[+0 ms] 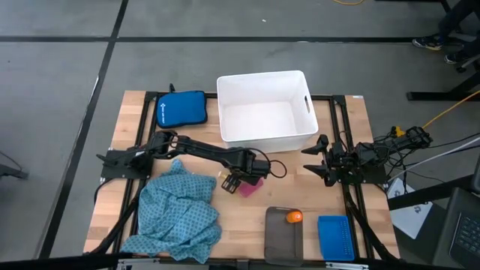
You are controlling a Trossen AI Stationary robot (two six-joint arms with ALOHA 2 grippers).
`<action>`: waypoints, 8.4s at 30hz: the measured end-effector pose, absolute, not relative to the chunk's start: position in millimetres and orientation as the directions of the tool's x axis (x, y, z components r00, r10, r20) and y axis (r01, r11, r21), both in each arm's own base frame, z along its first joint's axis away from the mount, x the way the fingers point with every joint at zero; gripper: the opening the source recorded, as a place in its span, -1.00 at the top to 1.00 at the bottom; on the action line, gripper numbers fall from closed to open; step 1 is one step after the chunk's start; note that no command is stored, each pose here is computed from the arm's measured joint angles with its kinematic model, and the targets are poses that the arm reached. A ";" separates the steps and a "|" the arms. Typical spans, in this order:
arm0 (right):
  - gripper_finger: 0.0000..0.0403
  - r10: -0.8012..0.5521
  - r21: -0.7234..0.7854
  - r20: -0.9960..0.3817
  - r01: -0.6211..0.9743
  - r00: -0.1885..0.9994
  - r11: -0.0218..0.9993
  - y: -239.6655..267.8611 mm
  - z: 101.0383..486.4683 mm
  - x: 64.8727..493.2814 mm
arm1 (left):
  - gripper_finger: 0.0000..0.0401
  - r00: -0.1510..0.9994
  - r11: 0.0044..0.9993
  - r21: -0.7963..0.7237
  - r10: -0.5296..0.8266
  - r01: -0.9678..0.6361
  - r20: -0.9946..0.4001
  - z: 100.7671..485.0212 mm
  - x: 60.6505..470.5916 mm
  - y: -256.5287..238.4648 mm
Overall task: Pick & place medical supplies in basket/bin
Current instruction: Put the brown bandage into the black bin, then put the pink bandage into the black bin
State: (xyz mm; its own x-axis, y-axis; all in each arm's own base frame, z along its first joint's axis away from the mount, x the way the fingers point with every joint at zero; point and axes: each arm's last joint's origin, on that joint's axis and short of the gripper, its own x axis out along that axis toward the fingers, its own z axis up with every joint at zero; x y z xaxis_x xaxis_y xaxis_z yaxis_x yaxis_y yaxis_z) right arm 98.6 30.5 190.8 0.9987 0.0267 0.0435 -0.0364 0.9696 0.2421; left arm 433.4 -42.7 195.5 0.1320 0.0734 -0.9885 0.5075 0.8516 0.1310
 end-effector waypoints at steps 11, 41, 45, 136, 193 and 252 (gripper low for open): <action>-0.48 0.029 0.240 0.039 -0.037 0.999 0.970 30.6 190.3 98.6 | -0.13 0.105 0.842 0.142 0.102 0.521 -0.989 185.4 435.1 -42.2; -0.48 0.026 0.238 0.033 -0.033 0.999 0.971 30.5 189.7 98.7 | 0.68 0.328 0.827 0.260 0.098 0.498 -0.940 269.6 441.9 -75.4; -0.48 0.026 0.238 0.033 -0.033 0.999 0.971 30.5 189.8 98.6 | 0.68 0.428 0.822 0.253 0.012 0.511 -0.904 302.6 443.6 -88.5; -0.48 0.026 0.251 0.019 -0.030 0.999 0.967 30.5 188.3 98.7 | 0.67 0.684 0.688 -0.224 -0.722 0.691 -0.108 228.6 481.0 -99.0; -0.48 0.020 0.257 0.014 -0.023 1.000 0.966 30.3 187.9 98.7 | 0.01 0.676 0.991 -0.013 -0.099 0.131 -0.730 272.0 400.6 -98.7; -0.48 0.018 0.255 0.010 -0.020 1.000 0.967 30.2 187.4 98.7 | 0.79 0.570 0.981 -0.133 -0.190 0.140 -0.800 186.2 441.5 -81.1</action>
State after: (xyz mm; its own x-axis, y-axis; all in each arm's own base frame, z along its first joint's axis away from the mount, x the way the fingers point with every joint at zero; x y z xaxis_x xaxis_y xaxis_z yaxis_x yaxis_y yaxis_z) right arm 98.7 30.2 187.4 0.9998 0.0183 0.0097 -0.0202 0.9666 0.2553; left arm 441.5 -81.1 186.2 0.5698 -0.1900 -0.7995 0.1399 0.9811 -0.1335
